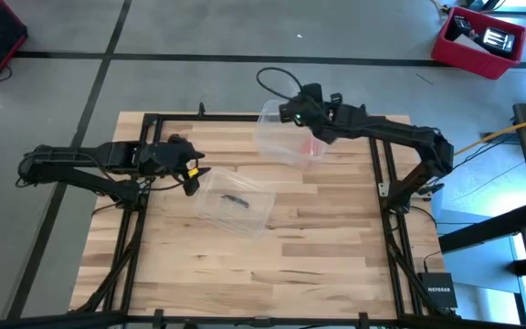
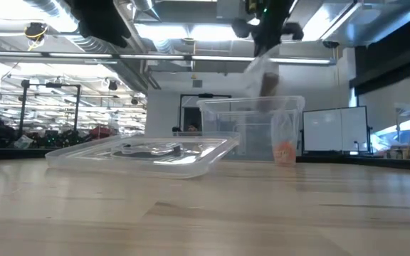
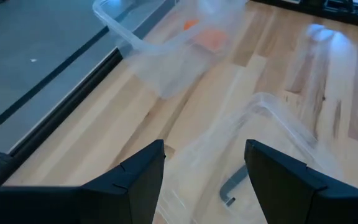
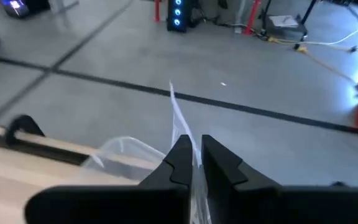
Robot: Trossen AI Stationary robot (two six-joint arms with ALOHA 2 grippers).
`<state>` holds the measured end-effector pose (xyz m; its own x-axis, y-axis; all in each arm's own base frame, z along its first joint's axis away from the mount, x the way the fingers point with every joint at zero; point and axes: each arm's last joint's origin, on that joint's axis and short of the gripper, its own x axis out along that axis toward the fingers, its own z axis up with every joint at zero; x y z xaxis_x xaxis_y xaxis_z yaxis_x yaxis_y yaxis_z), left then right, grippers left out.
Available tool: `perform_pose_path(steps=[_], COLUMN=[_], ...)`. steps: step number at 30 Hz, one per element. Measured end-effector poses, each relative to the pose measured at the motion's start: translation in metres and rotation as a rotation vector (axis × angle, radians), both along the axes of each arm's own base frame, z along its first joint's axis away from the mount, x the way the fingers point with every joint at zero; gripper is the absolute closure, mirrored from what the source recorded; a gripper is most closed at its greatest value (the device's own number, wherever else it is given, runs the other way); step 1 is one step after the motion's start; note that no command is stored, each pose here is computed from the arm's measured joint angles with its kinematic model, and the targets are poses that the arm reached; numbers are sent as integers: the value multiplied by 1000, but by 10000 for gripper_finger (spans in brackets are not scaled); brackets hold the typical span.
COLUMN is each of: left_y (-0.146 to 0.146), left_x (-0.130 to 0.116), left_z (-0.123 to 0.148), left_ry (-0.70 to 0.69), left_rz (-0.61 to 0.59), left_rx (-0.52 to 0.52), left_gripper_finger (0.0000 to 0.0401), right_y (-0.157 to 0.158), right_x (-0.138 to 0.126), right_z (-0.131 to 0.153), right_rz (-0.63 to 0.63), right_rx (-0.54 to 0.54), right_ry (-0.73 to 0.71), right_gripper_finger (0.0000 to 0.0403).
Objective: Roll bandage
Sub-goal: Put the transparent zip bag into the container
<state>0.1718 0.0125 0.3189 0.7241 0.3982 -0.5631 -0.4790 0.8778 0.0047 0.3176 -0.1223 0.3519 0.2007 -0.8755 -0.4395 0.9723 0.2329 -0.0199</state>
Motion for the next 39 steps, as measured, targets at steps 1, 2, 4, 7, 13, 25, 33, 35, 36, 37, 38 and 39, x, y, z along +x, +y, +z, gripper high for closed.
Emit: perform_pose_path(steps=[1,2,4,7,13,25,33,35,36,37,38,39], left_y=[0,0,0,0,0,0,0,0,0,0,0,0], left_x=[0,0,0,0,0,0,0,0,0,0,0,0], left_z=[0,0,0,0,0,0,0,0,0,0,0,0], left_ry=[1,0,0,0,-9,-13,-19,-18,-19,-20,-20,-20], left_rz=[0,-1,1,1,13,16,24,24,25,26,26,27], left_rx=[1,1,0,0,-16,-17,-26,-26,-28,-29,-29,-29], left_gripper_finger=[187,187,187,187,187,187,187,187,187,187,187,187], right_y=[-2,-2,-3,-3,-2,45,67,69,69,69,69,69], right_x=[2,4,7,9,1,2,3,3,3,3,3,4], right_z=[-4,-9,-16,-25,-56,-108,-113,-113,-113,-113,-113,-114], right_rz=[0,2,-6,-43,-204,-251,-210,-206,-207,-212,-220,-230], right_rx=[-4,-7,-20,-52,-77,-186,-217,-220,-220,-216,-208,-201], right_ry=[-23,-44,-96,-127,-184,-345,-325,-322,-323,-339,-367,-396], right_gripper_finger=[382,381,379,382,381,381,381,379,379,379,378,378])
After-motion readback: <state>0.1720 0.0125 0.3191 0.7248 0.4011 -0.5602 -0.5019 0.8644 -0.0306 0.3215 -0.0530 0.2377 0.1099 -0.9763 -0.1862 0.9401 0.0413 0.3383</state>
